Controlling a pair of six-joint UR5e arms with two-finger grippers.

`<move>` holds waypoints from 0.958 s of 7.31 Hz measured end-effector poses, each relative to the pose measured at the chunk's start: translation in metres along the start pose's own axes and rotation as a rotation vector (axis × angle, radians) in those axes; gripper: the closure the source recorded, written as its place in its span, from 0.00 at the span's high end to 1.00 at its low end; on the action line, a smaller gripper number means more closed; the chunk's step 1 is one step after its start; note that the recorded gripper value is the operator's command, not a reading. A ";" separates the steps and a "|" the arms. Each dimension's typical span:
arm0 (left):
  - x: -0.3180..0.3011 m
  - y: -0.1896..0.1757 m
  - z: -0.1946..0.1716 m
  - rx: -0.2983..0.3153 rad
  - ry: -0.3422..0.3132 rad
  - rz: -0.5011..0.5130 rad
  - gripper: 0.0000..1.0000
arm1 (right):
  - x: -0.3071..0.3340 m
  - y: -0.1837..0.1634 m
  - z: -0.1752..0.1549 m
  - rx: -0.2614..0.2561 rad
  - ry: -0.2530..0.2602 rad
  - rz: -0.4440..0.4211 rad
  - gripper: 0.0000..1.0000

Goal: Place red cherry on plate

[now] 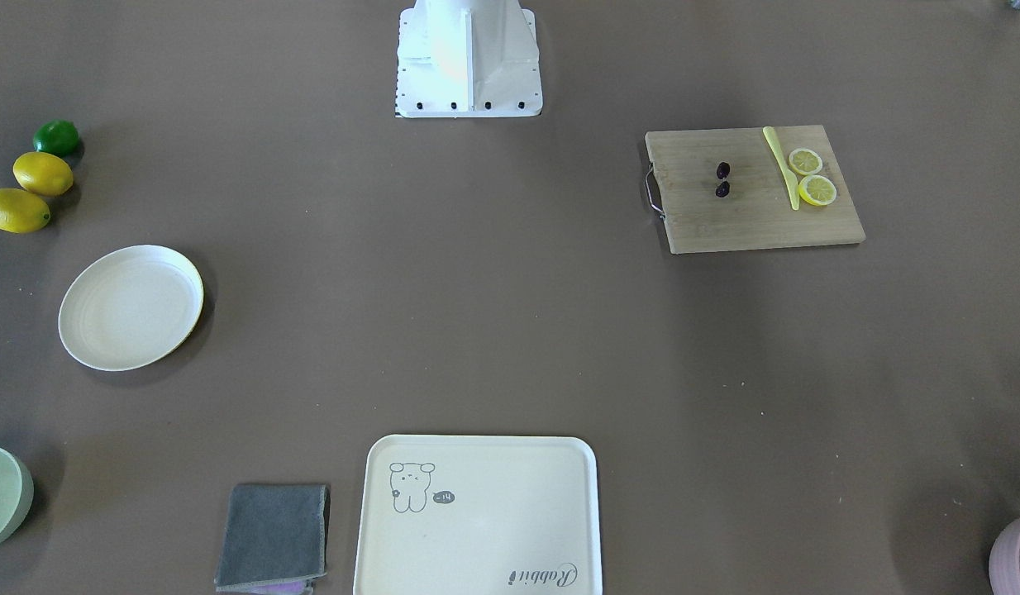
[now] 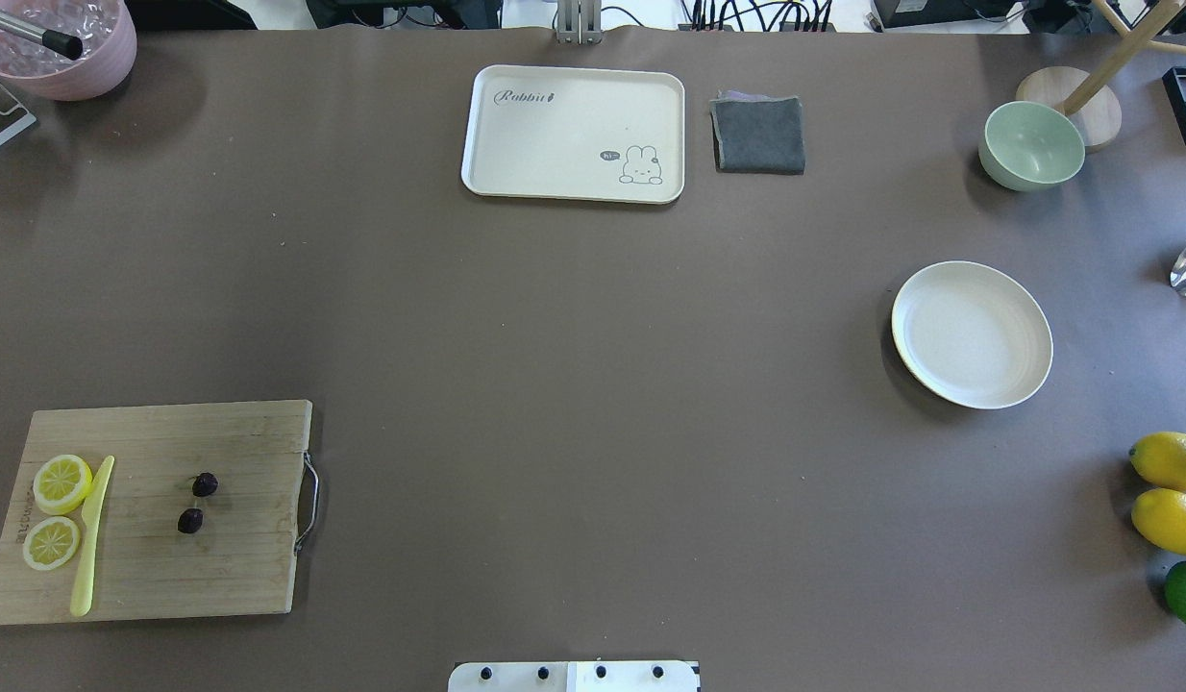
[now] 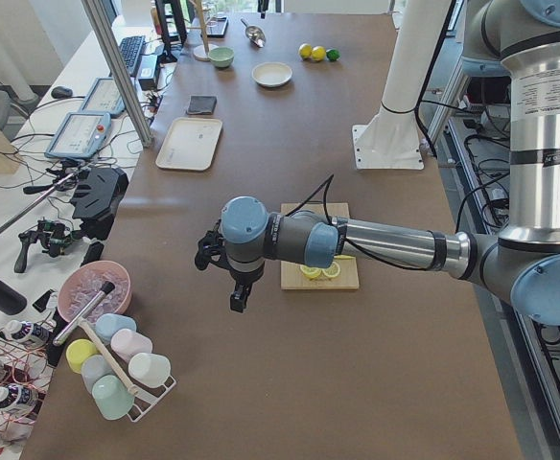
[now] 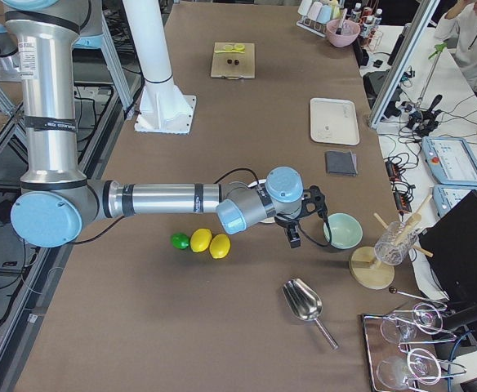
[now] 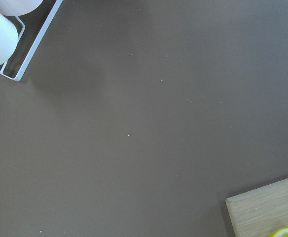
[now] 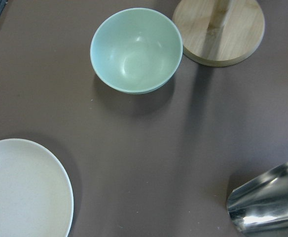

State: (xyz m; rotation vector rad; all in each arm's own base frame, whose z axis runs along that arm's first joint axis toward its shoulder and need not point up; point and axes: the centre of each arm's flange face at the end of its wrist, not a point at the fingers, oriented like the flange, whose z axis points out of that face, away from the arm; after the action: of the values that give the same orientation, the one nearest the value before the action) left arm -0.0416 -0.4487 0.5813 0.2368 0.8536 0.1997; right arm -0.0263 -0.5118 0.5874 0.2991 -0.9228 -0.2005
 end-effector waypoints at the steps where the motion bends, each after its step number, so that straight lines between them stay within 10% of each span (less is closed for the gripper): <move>1: 0.003 0.003 -0.001 0.012 0.014 0.009 0.98 | -0.012 0.000 0.013 -0.019 -0.013 0.000 0.99; 7: 0.070 -0.014 0.001 0.058 0.139 -0.105 0.98 | -0.078 -0.056 0.119 -0.164 -0.054 0.085 0.83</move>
State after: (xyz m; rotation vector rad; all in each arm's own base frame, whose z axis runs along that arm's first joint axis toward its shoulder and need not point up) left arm 0.0052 -0.4432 0.5281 0.2337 1.0081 0.0943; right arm -0.1708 -0.5612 0.5770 0.1030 -0.9642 -0.2054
